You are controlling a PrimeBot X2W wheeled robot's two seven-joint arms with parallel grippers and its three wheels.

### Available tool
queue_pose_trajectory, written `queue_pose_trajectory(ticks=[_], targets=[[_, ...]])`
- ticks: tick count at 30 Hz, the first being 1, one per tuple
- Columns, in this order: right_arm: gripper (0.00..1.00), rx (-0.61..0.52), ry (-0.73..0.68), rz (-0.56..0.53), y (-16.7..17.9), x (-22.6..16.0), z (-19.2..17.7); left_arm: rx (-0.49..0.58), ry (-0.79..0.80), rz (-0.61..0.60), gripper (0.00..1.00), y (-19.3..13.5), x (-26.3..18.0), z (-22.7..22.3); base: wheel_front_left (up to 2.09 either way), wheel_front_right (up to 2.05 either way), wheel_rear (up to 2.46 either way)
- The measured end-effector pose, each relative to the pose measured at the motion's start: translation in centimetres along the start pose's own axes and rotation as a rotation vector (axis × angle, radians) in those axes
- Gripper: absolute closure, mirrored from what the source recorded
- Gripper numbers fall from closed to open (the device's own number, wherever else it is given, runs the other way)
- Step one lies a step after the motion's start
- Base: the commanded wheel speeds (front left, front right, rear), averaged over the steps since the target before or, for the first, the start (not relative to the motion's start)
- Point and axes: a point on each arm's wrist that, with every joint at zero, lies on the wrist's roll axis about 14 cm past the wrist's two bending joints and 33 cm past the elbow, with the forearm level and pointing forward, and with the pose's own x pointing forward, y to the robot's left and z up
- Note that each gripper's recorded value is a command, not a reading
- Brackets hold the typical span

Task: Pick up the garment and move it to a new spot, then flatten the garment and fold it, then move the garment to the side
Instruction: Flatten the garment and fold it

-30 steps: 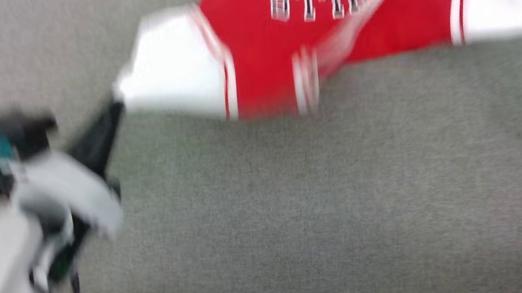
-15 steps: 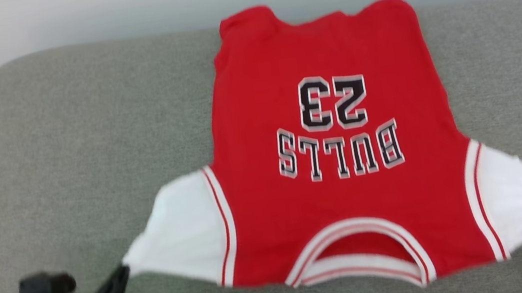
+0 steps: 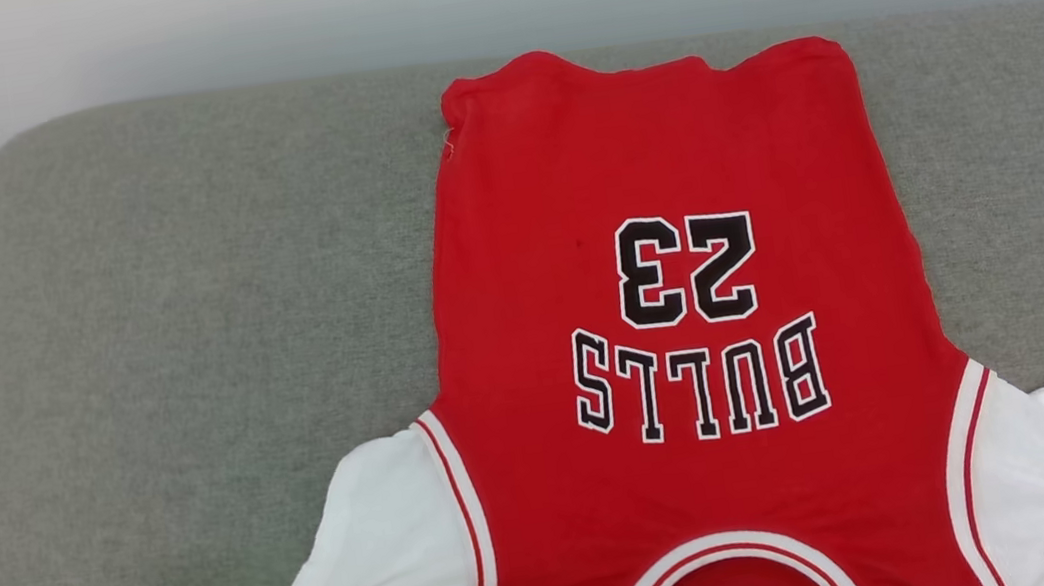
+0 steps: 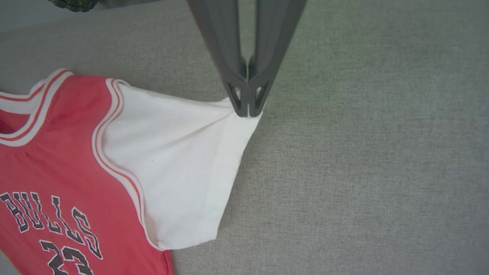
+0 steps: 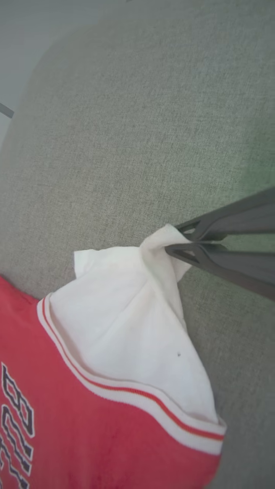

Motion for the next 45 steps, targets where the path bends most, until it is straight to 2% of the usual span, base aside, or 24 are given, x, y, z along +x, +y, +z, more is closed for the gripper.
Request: queue_pose_trajectory(ticks=[8, 9, 10, 12, 13, 14, 20, 29, 31, 37, 42, 45], targets=[[1.0, 0.068, 0.138, 0.038, 1.7, 0.4, -2.5, -0.029, 0.013, -0.007, 1.0, -0.6, 0.6, -0.5, 0.0, 0.0, 0.0], [0.9, 0.068, 0.146, 0.044, 1.8, 0.5, -2.5, -0.03, 0.015, -0.009, 1.0, -0.7, 0.7, -0.6, 0.0, 0.0, 0.0], [0.73, 0.072, 0.154, 0.044, 1.9, 0.7, -2.5, -0.03, 0.015, -0.011, 1.0, -0.8, 0.9, -0.6, 0.0, 0.0, 0.0], [0.55, 0.08, 0.194, 0.048, 2.0, 0.8, -3.0, -0.026, 0.015, -0.019, 1.0, -1.0, 1.1, -0.5, 0.0, 0.0, 0.0], [0.3, 0.079, 0.21, 0.047, 1.9, 0.9, -3.1, -0.026, 0.015, -0.023, 1.0, -1.1, 1.2, -0.4, 0.0, 0.0, 0.0], [0.0, 0.072, 0.224, 0.052, 1.9, 1.0, -3.2, -0.026, 0.016, -0.029, 1.0, -1.3, 1.4, -0.4, 0.0, 0.0, 0.0], [0.0, 0.034, 0.305, 0.064, 1.3, 1.5, -3.7, -0.025, 0.006, -0.047, 1.0, -1.9, 2.0, 0.0, 0.0, 0.0, 0.0], [0.0, 0.069, 0.381, 0.096, 0.7, 1.7, -2.3, -0.032, -0.002, -0.054, 1.0, -2.2, 2.4, 0.2, 0.0, 0.0, 0.0], [0.0, 0.083, 0.343, 0.104, 0.5, 2.5, -0.1, -0.034, -0.007, -0.056, 1.0, -2.2, 2.4, 0.3, 0.0, 0.0, 0.0], [0.0, 0.005, 0.145, 0.124, -0.2, 5.6, 9.2, -0.031, -0.026, -0.07, 1.0, -2.7, 2.4, 0.6, 0.0, 0.0, 0.0], [0.0, -0.059, 0.029, 0.136, -0.2, 8.9, 15.3, -0.026, -0.051, -0.087, 1.0, -3.2, 2.6, 1.4, 0.0, 0.0, 0.0], [0.0, -0.078, -0.013, 0.127, -0.4, 11.4, 17.6, -0.024, -0.06, -0.097, 1.0, -3.6, 2.8, 1.7, 0.0, 0.0, 0.0]])
